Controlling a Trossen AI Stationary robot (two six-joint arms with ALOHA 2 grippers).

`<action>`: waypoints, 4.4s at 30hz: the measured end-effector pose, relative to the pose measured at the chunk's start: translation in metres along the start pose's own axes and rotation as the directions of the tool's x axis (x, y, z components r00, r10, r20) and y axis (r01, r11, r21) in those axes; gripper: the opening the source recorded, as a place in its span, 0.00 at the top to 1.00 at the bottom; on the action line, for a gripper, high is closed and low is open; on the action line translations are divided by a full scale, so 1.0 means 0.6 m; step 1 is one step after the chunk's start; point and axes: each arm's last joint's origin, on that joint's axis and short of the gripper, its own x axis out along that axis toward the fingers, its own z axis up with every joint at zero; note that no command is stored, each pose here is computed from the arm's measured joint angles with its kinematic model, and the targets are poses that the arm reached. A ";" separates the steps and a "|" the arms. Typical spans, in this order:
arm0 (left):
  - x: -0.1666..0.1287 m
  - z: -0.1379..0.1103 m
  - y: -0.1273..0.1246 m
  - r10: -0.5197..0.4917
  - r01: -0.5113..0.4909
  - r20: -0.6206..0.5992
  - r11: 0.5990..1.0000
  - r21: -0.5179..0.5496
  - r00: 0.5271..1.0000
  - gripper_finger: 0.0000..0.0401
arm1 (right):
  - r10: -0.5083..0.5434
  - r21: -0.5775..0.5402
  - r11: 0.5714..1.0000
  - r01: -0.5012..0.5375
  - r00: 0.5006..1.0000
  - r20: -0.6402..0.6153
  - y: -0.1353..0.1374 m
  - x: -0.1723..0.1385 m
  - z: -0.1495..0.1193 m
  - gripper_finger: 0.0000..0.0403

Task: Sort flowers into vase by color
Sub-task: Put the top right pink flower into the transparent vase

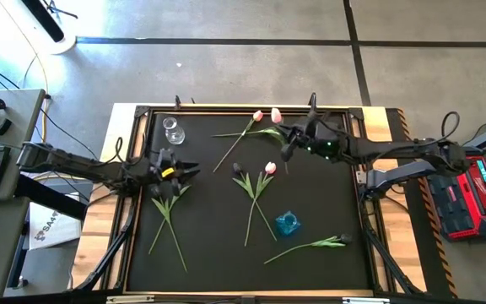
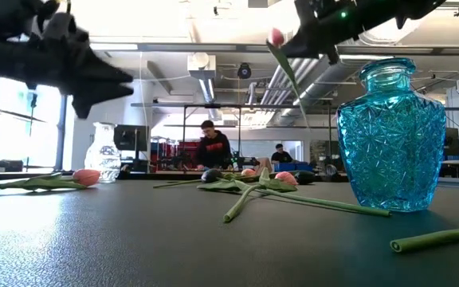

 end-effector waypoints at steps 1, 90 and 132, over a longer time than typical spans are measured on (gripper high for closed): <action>0.005 0.008 -0.005 0.001 -0.001 0.003 1.000 0.027 1.000 0.65 | 0.014 -0.004 1.000 -0.014 1.000 0.017 0.002 -0.001 0.003 1.00; 0.152 0.165 -0.044 0.174 -0.173 0.035 0.898 0.405 0.984 1.00 | 0.201 0.171 0.965 -0.197 0.980 -0.008 0.101 -0.002 -0.035 0.65; -0.021 0.273 0.127 0.804 -0.799 0.101 0.552 0.240 0.586 1.00 | 0.106 0.163 0.984 -0.070 0.970 -0.219 0.119 0.042 -0.119 0.65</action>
